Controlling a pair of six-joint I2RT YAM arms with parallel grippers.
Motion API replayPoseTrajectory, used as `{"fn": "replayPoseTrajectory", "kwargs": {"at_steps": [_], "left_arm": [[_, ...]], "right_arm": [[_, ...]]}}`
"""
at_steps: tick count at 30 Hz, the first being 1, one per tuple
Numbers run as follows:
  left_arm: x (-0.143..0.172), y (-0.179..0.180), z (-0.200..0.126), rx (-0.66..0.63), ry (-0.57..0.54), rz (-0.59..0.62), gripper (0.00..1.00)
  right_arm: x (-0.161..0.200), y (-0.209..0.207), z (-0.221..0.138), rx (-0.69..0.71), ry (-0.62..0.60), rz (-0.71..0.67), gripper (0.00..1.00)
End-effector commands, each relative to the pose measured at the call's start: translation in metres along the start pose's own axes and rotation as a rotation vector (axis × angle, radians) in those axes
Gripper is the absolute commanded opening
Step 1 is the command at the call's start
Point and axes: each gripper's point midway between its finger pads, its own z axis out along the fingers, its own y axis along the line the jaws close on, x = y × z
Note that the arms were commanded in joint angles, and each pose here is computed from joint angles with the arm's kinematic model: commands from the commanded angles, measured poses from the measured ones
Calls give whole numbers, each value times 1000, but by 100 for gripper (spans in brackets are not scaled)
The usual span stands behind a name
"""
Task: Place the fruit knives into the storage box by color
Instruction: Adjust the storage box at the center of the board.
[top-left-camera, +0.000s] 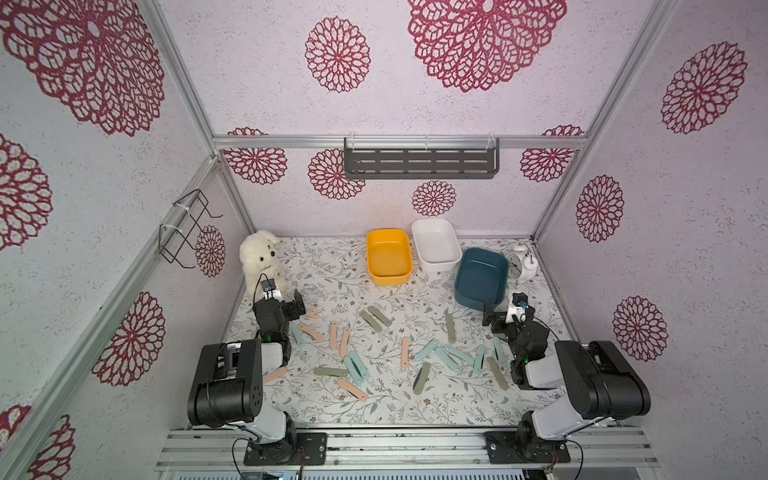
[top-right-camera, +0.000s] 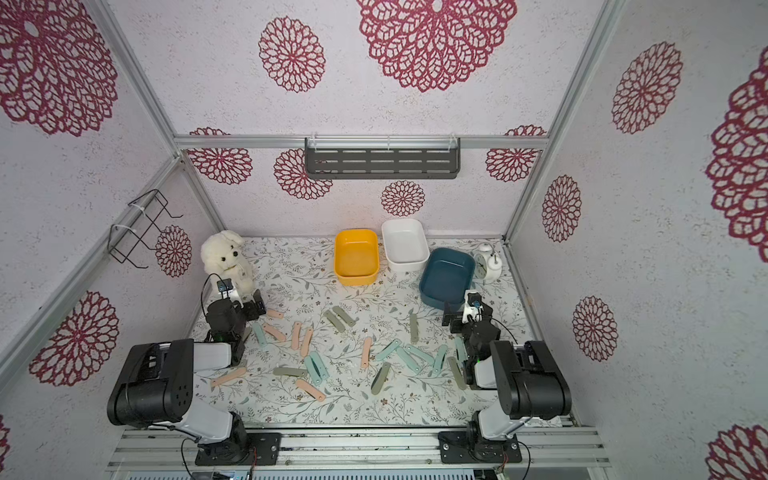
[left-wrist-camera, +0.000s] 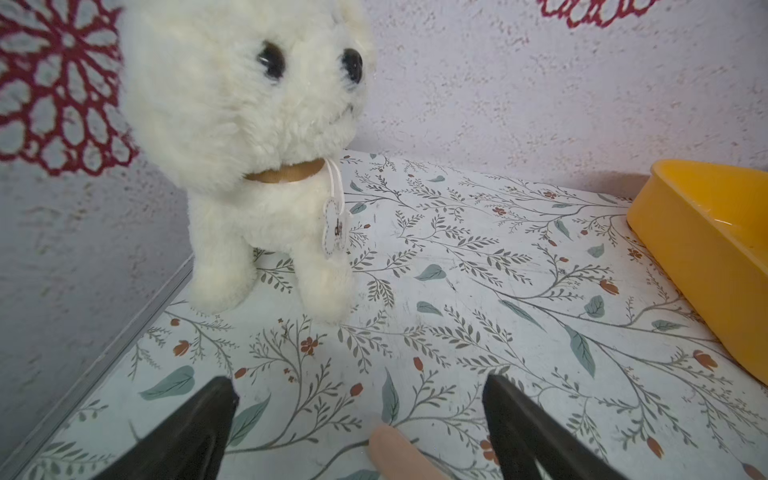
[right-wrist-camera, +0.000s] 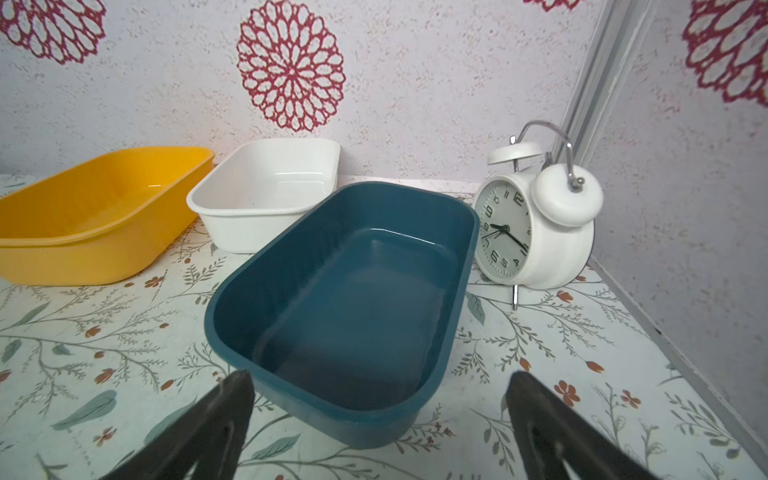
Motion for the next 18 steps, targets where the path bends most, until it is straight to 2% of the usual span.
{"fn": "replayPoseTrajectory", "kwargs": {"at_steps": [1,18], "left_arm": [[-10,0,-2,-3,-34,3,97],[-10,1,-2,-13,-35,-1,97]], "right_arm": [[-11,2,0,-20,-38,-20,99],[-12,-6,-2,28,-46,-1,99]]}}
